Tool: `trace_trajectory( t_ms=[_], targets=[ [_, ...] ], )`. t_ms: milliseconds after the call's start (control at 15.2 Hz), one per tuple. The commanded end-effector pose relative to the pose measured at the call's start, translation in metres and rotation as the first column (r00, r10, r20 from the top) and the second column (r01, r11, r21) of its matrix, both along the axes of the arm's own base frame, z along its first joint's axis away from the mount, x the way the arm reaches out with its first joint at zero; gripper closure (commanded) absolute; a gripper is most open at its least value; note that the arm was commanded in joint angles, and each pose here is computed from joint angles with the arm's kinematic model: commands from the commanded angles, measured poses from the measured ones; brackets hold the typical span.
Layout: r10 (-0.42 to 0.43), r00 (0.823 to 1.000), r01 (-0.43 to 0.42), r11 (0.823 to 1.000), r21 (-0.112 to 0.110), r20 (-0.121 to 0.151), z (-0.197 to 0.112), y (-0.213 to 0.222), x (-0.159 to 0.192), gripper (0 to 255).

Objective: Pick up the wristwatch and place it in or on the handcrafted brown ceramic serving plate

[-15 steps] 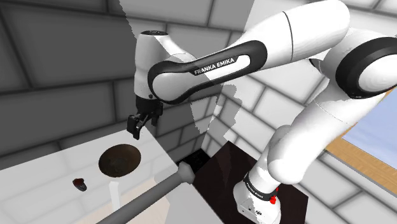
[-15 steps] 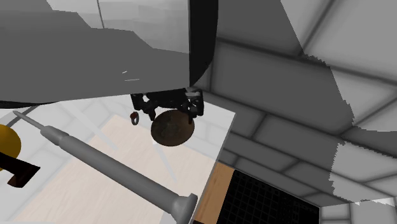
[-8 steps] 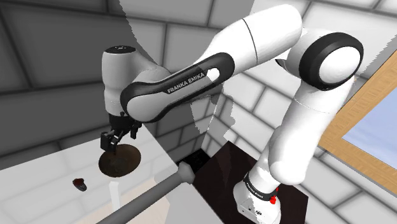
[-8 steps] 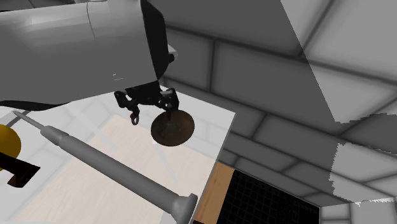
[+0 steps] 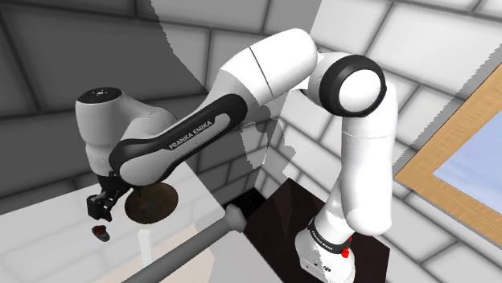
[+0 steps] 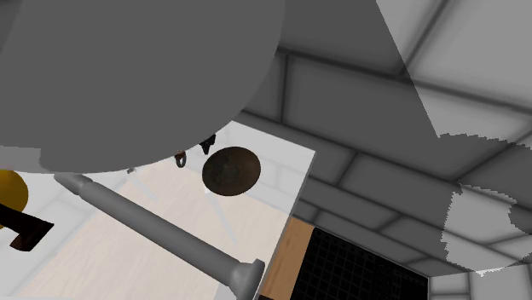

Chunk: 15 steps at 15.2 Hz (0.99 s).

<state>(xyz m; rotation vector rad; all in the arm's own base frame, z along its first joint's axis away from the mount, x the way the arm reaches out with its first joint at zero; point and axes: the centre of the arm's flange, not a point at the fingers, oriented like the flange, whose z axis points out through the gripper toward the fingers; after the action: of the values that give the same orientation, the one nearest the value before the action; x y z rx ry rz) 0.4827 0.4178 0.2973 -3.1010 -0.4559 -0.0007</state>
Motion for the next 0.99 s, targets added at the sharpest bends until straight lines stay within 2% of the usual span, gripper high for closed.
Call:
trace_trajectory(
  t_ms=[0,264,726,924],
  targets=[
    [0.01,1.0,-0.01,1.0,-0.005,0.001,-0.015,0.026,0.003,0],
    [0.028,1.0,-0.028,1.0,-0.012,0.003,-0.043,0.065,0.013,0],
    [0.028,1.0,-0.028,1.0,-0.012,0.003,-0.08,0.064,0.013,0],
    [0.028,1.0,-0.028,1.0,-0.012,0.003,-0.083,0.064,0.013,0]
  ],
)
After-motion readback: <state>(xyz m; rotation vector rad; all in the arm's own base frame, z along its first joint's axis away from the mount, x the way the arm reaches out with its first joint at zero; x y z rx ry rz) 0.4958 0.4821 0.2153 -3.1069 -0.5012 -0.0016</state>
